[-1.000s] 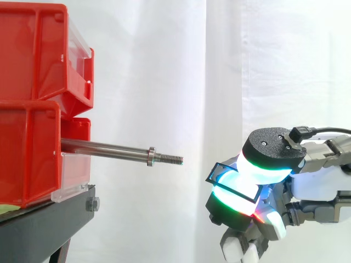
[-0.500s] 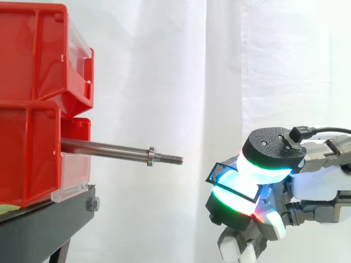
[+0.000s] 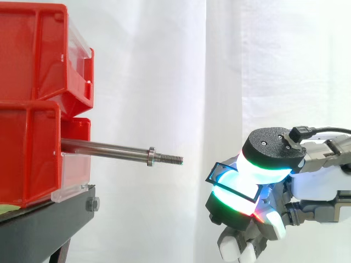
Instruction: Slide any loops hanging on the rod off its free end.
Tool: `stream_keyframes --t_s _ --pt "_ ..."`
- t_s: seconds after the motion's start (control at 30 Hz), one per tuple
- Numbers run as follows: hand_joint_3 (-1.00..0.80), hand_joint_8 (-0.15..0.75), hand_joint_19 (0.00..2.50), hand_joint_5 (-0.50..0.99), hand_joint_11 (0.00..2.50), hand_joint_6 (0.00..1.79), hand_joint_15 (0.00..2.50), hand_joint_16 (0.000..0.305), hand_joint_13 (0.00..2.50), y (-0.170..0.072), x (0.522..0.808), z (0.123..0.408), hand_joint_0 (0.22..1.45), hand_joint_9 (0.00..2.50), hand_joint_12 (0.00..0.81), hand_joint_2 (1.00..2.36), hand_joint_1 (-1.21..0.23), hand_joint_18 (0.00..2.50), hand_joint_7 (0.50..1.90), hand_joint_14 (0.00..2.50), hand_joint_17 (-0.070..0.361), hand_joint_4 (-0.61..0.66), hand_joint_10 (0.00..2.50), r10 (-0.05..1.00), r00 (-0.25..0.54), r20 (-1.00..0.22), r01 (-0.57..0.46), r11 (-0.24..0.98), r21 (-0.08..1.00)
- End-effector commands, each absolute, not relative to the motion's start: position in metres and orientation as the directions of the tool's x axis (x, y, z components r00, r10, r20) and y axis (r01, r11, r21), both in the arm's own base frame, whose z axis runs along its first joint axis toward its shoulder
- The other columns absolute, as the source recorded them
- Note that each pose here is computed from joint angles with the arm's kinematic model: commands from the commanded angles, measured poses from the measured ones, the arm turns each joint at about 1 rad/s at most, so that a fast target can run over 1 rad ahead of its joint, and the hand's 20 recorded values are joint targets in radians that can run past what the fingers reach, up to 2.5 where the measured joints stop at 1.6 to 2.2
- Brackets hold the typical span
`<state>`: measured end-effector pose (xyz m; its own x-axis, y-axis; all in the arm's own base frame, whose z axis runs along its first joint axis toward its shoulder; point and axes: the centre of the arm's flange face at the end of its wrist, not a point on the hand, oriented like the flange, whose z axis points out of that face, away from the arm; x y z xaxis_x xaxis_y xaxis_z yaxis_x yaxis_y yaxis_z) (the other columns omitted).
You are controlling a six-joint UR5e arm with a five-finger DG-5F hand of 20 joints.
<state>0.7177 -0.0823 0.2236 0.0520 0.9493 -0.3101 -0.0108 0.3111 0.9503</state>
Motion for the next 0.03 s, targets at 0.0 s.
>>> stream_keyframes --t_s 0.0 --pt "-0.06 0.4 0.38 -0.11 0.55 0.88 0.28 0.067 0.81 -0.0824 0.7174 0.2235 0.59 1.05 0.417 1.01 -0.66 0.68 1.34 0.01 0.15 0.16 0.01 0.949 0.052 -0.31 -0.01 0.311 0.95"
